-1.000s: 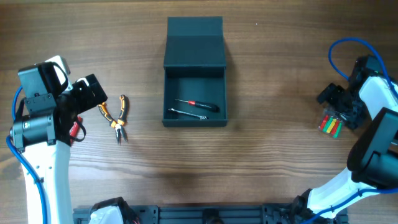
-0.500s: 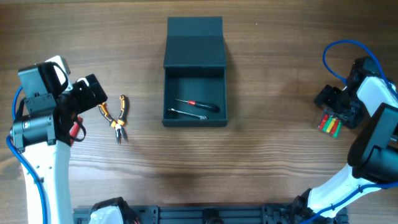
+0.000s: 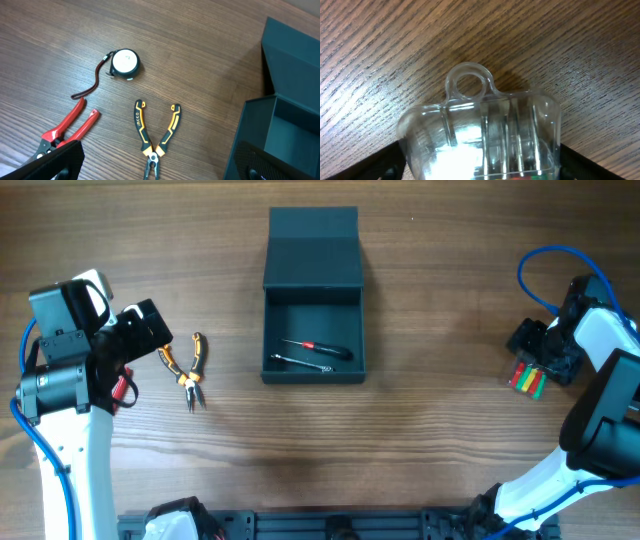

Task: Pack container

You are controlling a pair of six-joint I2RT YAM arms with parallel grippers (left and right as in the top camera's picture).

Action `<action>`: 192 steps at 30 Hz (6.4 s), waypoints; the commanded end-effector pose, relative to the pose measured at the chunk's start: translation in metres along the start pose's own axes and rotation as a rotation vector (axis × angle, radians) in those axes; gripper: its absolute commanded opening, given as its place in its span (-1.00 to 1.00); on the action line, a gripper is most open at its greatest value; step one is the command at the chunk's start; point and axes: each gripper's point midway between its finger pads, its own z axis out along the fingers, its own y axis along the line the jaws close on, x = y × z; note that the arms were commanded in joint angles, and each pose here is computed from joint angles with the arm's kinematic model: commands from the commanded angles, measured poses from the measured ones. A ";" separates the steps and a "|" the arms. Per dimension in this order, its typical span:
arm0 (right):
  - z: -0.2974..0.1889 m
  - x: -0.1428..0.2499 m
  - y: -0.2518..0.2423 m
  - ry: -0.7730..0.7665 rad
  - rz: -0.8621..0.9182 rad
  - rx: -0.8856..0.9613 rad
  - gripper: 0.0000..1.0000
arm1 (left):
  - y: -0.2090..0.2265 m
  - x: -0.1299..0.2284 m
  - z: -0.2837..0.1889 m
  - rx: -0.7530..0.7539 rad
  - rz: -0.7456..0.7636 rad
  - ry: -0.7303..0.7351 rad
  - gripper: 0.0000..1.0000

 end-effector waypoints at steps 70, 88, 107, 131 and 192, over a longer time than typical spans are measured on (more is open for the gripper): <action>-0.229 0.232 0.383 -0.509 -1.952 -0.657 -0.92 | 0.000 0.002 -0.009 -0.005 0.022 0.006 0.99; -0.083 0.252 0.384 -0.127 -1.986 -0.560 -0.91 | 0.000 0.000 -0.009 -0.004 0.022 -0.001 0.99; -0.087 0.243 0.386 -0.132 -1.864 -0.521 0.99 | 0.001 0.004 -0.009 -0.007 0.022 0.016 0.99; -0.360 -0.017 0.193 -0.694 -0.565 -0.476 1.00 | -0.057 0.060 0.026 0.108 0.238 0.350 1.00; -0.123 -0.044 0.201 -0.157 -0.520 -0.264 1.00 | -0.013 0.141 0.181 -0.145 0.295 0.725 0.30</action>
